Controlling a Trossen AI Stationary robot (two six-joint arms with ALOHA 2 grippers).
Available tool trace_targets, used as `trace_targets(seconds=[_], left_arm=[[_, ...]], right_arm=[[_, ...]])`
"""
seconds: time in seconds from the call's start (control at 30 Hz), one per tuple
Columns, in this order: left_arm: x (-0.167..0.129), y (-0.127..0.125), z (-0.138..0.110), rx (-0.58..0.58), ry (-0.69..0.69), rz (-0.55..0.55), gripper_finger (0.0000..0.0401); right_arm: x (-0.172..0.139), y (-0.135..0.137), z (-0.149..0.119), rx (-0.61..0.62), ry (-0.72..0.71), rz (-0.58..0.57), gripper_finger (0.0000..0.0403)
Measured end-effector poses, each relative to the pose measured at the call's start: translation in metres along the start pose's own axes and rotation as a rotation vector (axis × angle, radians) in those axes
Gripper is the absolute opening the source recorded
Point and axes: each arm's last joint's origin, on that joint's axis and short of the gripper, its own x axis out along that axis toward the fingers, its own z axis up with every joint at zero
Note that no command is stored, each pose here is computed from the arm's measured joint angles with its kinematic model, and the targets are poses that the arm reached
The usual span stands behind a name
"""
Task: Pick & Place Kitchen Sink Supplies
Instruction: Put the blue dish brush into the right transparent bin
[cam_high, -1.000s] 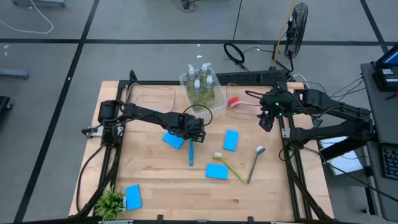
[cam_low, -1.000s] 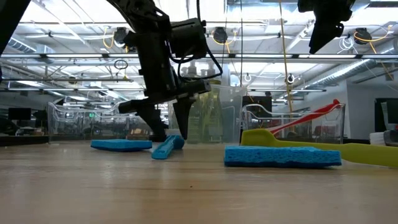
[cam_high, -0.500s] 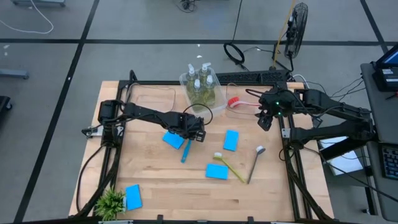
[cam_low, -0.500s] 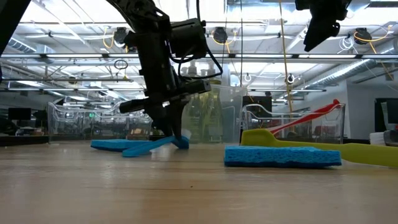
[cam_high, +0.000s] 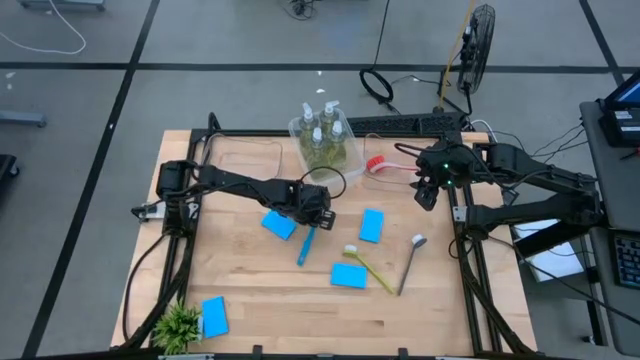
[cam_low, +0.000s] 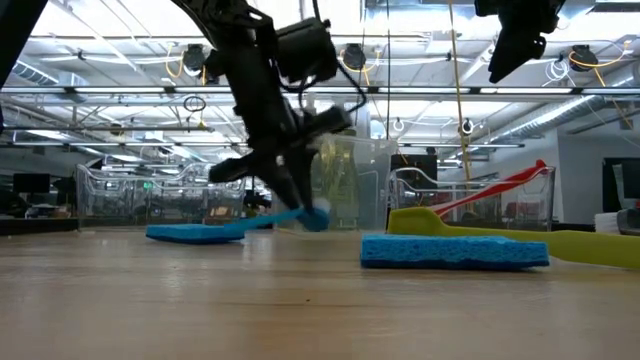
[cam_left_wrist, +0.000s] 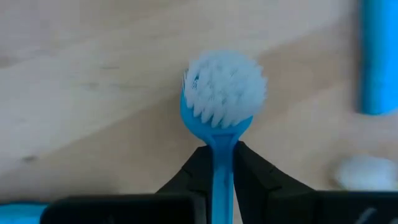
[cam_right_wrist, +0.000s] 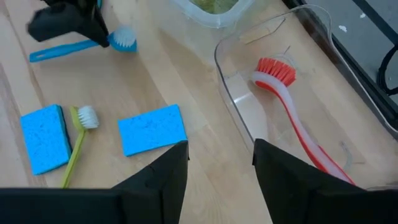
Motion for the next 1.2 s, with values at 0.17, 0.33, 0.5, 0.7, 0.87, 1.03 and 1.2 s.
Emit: trace_targets(seconds=[0.17,0.33,0.5,0.7,0.87,1.03,1.2], left_arm=[[-0.022,-0.016,0.004,0.024,-0.015,-0.184,0.0040],[-0.069,-0.032,0.012,0.094,-0.124,-0.397,0.0047],[-0.120,-0.048,0.020,0.158,-0.345,-0.634,0.0042],[-0.159,-0.059,0.028,0.183,-0.595,-0.820,0.0042],[-0.172,-0.062,0.031,0.214,-0.672,-0.922,0.0042],[-0.173,-0.063,0.031,0.217,-0.682,-0.934,0.0042],[-0.174,-0.063,0.031,0.217,-0.687,-0.944,0.0042]], right_arm=[[0.000,0.002,0.000,-0.021,0.018,0.067,0.0171],[0.003,0.011,0.004,-0.036,0.011,0.313,0.0171],[0.019,0.022,0.014,0.012,-0.112,0.559,0.0171],[0.042,0.031,0.022,0.038,-0.332,0.648,0.0171],[0.057,0.039,0.021,0.035,-0.465,0.725,0.0171],[0.061,0.046,0.020,0.007,-0.568,0.782,0.0172],[0.060,0.052,0.023,-0.012,-0.620,0.817,0.0175]])
